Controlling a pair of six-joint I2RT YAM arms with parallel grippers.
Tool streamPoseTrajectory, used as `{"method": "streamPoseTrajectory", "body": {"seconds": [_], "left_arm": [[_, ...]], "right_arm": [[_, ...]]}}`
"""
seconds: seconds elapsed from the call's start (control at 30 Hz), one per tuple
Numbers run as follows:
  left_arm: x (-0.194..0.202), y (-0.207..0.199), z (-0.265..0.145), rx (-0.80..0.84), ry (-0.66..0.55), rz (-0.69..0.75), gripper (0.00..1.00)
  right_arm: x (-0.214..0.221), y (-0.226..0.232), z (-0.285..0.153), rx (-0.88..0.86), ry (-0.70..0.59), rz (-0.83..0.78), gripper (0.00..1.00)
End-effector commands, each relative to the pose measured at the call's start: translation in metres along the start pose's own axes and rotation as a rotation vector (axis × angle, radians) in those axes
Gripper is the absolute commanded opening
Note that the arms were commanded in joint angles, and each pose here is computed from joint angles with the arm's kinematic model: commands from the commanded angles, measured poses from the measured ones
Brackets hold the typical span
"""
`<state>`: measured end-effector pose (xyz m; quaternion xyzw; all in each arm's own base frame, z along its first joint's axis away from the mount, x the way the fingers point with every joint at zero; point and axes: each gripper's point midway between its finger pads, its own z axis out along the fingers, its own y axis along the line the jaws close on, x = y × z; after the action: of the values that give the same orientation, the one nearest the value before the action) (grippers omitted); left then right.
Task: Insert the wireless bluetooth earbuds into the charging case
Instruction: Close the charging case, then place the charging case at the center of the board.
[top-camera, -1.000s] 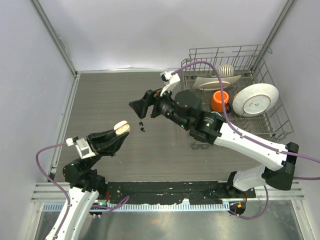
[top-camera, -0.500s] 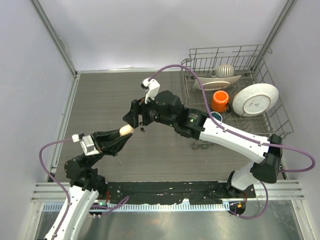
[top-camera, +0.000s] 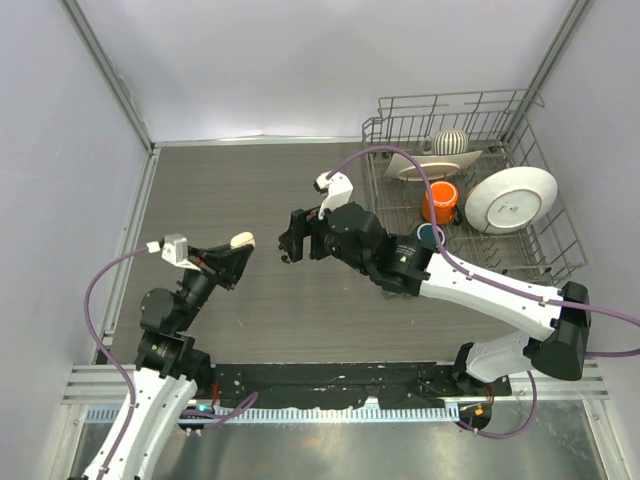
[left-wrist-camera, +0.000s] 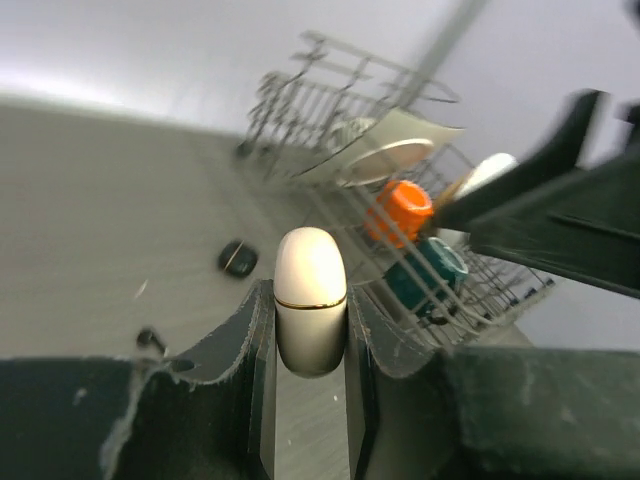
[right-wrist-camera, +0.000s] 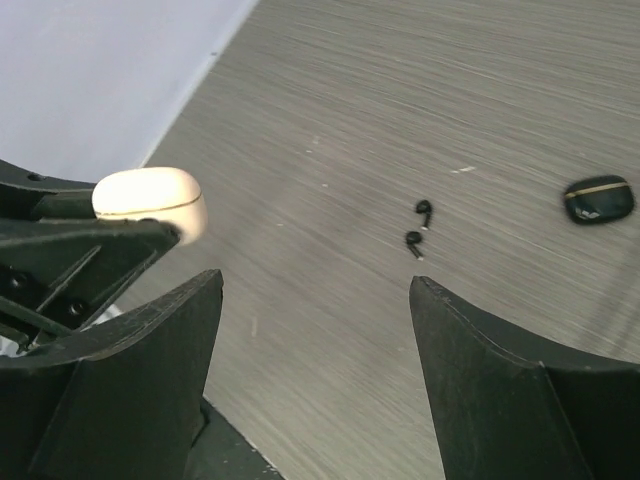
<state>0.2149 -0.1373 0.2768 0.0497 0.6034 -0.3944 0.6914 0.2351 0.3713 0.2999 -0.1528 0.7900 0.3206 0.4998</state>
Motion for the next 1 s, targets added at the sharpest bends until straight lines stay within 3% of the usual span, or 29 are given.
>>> {"method": "streamPoseTrajectory", "body": {"seconds": [0.0, 0.07, 0.23, 0.53, 0.77, 0.97], "left_arm": [[0.061, 0.070, -0.015, -0.418, 0.192, -0.264, 0.00], [0.090, 0.071, -0.017, -0.410, 0.259, -0.350, 0.00], [0.127, 0.088, -0.025, -0.499, 0.283, -0.524, 0.02], [0.164, 0.111, -0.044, -0.576, 0.428, -0.585, 0.14], [0.172, 0.122, -0.048, -0.572, 0.484, -0.637, 0.23], [0.174, 0.129, -0.046, -0.584, 0.534, -0.599, 0.35]], "right_arm": [[-0.013, -0.025, -0.003, 0.092, -0.054, 0.030, 0.81], [-0.009, -0.027, 0.000, 0.092, -0.040, 0.026, 0.81], [0.005, -0.032, 0.010, 0.094, 0.007, 0.023, 0.81], [0.026, -0.057, 0.039, 0.088, 0.145, 0.075, 0.81], [0.041, -0.059, 0.053, 0.070, 0.206, 0.079, 0.81], [0.055, -0.076, 0.071, 0.120, 0.259, 0.084, 0.82]]}}
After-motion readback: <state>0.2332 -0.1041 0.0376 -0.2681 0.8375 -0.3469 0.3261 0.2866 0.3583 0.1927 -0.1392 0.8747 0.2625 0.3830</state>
